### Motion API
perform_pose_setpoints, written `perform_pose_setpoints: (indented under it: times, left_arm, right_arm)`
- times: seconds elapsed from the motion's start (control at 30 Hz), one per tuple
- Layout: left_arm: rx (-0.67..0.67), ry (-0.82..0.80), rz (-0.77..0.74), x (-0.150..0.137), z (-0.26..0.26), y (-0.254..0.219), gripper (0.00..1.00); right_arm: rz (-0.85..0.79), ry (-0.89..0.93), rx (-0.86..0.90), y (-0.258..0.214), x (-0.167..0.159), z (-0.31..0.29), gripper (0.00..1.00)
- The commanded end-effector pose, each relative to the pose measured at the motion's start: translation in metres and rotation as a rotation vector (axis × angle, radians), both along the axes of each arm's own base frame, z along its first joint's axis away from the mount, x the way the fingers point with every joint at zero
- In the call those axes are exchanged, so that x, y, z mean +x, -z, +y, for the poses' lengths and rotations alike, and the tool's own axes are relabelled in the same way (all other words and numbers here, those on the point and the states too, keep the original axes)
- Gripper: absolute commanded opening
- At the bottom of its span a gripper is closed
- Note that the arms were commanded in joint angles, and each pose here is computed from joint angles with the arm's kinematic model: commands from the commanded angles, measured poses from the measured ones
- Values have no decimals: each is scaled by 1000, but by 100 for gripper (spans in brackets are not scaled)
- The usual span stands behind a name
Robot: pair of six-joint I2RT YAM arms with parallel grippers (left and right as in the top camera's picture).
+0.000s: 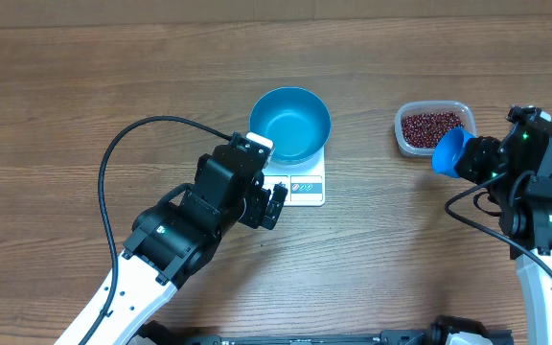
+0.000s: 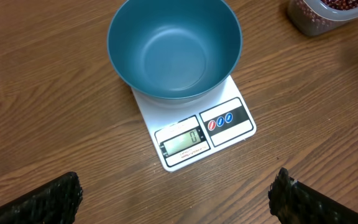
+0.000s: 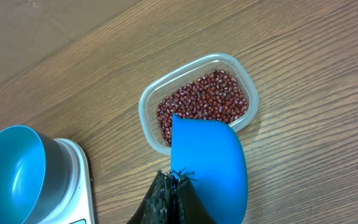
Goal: Scoop item into bowl and weigh 150g on scale
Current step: 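Pull left gripper back from the scale buttons and hold it beside the scale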
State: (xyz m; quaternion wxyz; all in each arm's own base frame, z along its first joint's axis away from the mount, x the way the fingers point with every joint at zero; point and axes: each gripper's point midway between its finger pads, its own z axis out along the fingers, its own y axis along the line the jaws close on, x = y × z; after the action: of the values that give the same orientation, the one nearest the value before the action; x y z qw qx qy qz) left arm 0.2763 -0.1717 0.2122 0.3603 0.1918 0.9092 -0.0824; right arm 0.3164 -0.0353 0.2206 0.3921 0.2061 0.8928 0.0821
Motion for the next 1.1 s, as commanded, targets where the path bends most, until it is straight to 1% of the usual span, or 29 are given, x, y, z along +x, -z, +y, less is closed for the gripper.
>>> perform_pose_setpoints:
  times: [0.0,0.83,1.07]
  left_arm:
    - [7,0,6,0,1,3,99]
    - [58,1,82,4,-2,29,99]
    - [53,73,77,-5,-5,23,100]
  right_arm:
    - [-27,-1,-7,-10,3,-1,4]
    - [-35,-1,-9,-11,4,-1,4]
    - [-35,-1,-9,-11,4,-1,4]
